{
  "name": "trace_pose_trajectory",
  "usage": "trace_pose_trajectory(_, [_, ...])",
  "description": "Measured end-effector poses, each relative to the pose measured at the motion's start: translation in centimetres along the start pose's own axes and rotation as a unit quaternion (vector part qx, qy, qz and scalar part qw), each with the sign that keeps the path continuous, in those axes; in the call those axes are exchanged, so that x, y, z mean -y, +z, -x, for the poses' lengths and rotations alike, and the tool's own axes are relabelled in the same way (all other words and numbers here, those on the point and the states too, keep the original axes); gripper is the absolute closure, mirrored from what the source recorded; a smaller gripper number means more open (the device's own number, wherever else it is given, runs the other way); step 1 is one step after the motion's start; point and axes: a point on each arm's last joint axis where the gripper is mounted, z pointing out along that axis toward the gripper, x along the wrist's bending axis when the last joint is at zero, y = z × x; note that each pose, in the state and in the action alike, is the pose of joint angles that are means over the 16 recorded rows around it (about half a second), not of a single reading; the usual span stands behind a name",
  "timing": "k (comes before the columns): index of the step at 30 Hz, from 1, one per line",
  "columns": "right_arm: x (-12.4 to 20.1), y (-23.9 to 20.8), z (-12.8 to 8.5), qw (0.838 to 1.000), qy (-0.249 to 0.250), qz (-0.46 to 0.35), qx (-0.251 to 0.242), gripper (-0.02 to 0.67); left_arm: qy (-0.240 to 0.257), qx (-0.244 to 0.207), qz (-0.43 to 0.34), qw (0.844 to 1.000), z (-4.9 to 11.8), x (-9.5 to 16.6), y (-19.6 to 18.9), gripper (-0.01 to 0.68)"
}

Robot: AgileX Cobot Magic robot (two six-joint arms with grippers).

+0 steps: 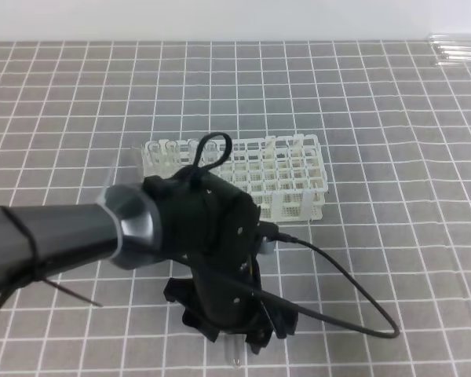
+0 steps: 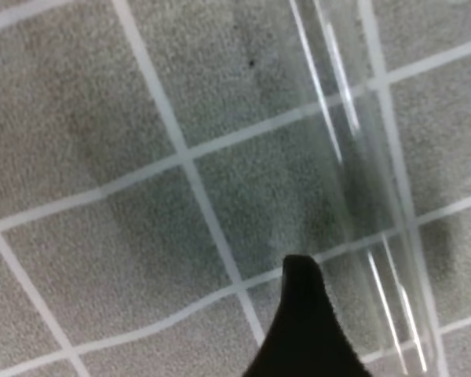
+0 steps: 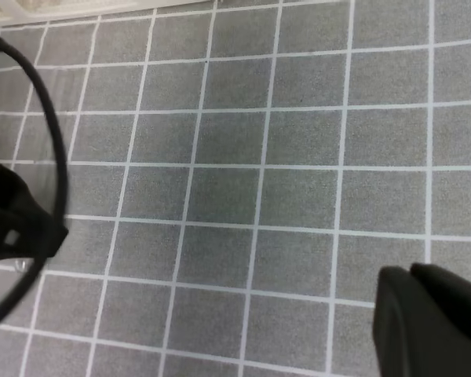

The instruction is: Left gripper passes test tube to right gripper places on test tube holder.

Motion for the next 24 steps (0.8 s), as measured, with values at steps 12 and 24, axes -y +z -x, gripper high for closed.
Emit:
trace_pose_trajectory(12, [-0.07,-0.02,-0.05,1.000,0.002,0.003,-0.002,0.662,0.014,-0.026,-0.013,0.999,-0.29,-0.39,1.14,0.318])
trace_pose_trajectory(24, [-0.08,-0.03,-0.05,1.000,0.002,0.003,-0.002,0.662,0.030,-0.040,-0.014,0.999,-0.53,-0.42,1.11,0.499])
